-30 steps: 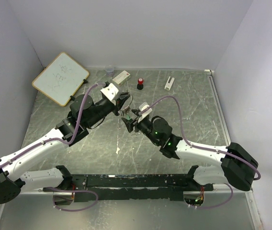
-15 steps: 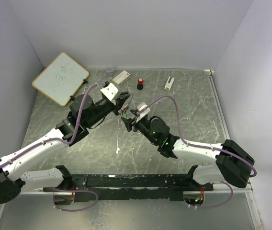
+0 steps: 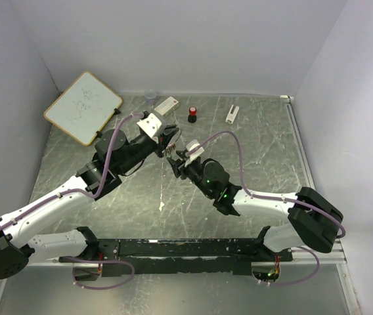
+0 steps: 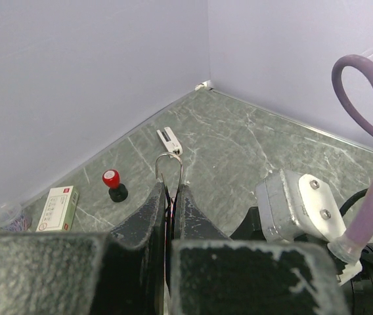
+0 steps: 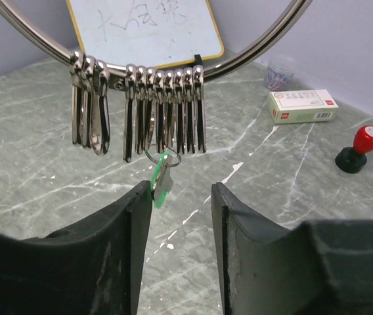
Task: Remove the keys from the keyring
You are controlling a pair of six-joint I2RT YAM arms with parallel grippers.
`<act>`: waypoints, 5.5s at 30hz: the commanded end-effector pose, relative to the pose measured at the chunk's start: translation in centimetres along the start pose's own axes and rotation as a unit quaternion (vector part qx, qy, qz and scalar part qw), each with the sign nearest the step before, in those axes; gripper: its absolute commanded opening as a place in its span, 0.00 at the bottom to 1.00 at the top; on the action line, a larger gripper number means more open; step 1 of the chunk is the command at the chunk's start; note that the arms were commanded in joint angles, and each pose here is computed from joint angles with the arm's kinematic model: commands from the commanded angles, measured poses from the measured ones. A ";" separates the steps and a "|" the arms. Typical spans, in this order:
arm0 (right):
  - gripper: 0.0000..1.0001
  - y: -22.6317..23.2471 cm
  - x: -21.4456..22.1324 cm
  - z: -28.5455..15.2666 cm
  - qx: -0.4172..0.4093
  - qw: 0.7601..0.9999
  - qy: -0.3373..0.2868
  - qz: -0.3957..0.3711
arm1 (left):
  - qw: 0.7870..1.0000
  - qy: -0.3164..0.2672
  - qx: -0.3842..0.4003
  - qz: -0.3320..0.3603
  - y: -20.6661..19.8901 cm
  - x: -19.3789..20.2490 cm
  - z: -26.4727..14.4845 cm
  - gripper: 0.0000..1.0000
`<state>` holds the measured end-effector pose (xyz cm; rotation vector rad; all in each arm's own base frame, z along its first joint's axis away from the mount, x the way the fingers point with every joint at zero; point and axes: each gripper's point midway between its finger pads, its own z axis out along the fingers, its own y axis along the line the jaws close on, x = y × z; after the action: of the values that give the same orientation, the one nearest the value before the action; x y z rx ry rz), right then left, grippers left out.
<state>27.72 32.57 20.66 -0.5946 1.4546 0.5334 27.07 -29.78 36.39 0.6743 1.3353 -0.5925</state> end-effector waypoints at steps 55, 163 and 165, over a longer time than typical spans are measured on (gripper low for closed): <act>0.00 -2.7 -9.4 -4.1 0.068 0.994 0.090 0.005 | 0.990 0.010 -0.144 0.006 4.9 2.4 0.9 0.76; 0.00 -1.3 -11.9 -6.0 0.102 0.937 0.333 -0.009 | 0.981 -0.183 0.062 0.003 -3.2 4.6 -0.7 0.41; 0.00 -1.3 -11.8 -5.9 0.103 0.937 0.334 -0.010 | 0.981 -0.184 0.062 0.003 -3.1 4.6 -0.7 0.40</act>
<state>23.57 27.57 31.51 -0.6576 2.1413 0.1254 24.85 -31.87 30.35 0.6610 1.0012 -0.7726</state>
